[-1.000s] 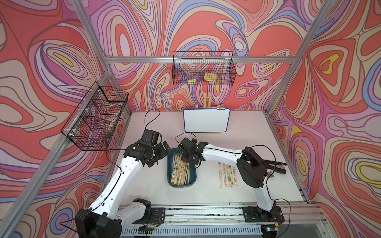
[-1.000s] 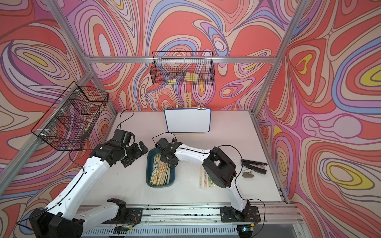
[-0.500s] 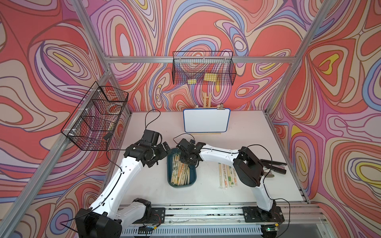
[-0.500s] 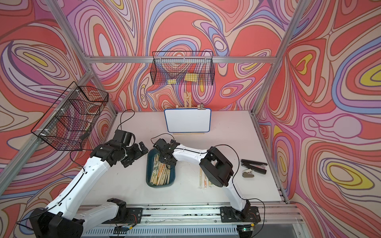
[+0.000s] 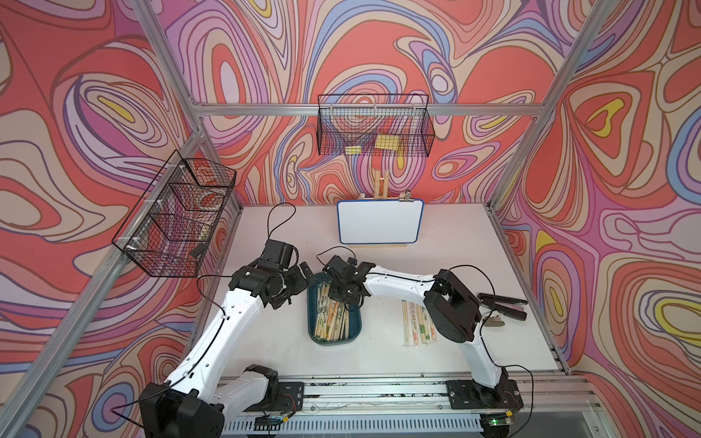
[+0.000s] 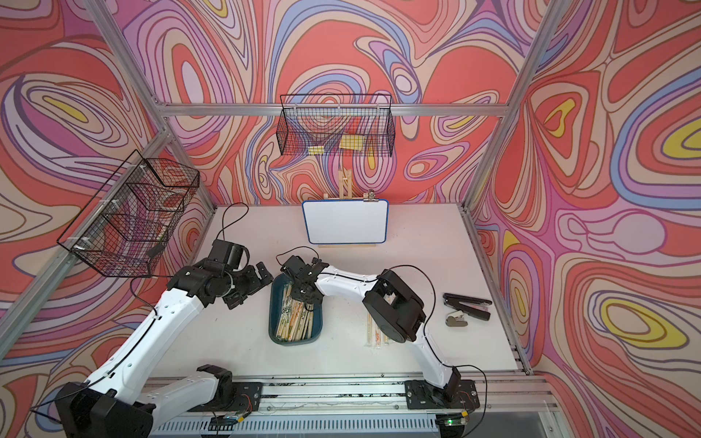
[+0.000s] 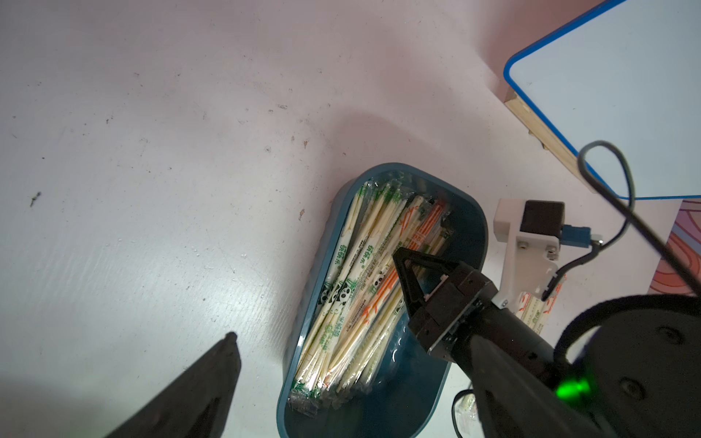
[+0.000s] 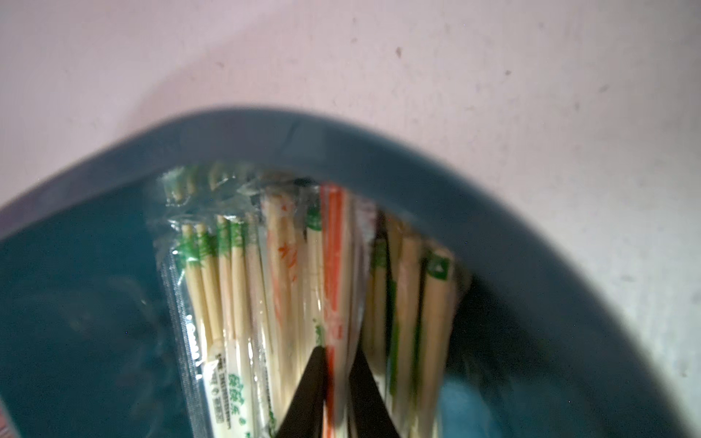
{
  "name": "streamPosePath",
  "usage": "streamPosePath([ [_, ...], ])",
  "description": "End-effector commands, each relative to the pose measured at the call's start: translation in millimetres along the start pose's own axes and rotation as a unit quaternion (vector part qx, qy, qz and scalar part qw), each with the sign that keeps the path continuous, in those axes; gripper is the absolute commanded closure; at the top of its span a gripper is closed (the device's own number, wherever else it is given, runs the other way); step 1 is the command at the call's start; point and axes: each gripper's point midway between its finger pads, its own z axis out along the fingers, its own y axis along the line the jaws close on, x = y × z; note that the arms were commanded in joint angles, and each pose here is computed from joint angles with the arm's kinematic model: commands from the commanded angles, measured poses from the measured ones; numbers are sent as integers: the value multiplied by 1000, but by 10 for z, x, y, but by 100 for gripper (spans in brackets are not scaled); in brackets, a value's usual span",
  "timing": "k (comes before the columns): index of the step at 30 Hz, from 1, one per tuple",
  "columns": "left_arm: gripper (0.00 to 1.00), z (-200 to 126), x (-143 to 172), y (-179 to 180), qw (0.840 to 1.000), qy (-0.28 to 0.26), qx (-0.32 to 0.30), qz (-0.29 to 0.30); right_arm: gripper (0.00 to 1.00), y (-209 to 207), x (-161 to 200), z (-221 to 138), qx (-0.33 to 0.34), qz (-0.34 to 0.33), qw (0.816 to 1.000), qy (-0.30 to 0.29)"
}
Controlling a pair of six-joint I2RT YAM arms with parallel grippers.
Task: Take the paired disposable chopsticks out of the storage box
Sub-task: Pick up the paired disposable chopsticks from the storage box.
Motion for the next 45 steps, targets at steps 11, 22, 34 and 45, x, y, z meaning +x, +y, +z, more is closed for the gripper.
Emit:
streamPosePath([
  [11,0,-17,-9,53,1000,-8,-1,-4,97,84,-58,-263,-24,-2,1000,-18],
  [22,0,-8,-11,58,1000,-9,-3,-5,97,182,-168,-476,-51,-19,997,-46],
  [34,0,-2,-25,49,1000,-9,-4,1,100,184,-210,-608,-57,-38,996,-59],
  [45,0,-87,-32,149,998,-16,-29,54,100,-70,-439,-1255,-55,-44,992,-103],
])
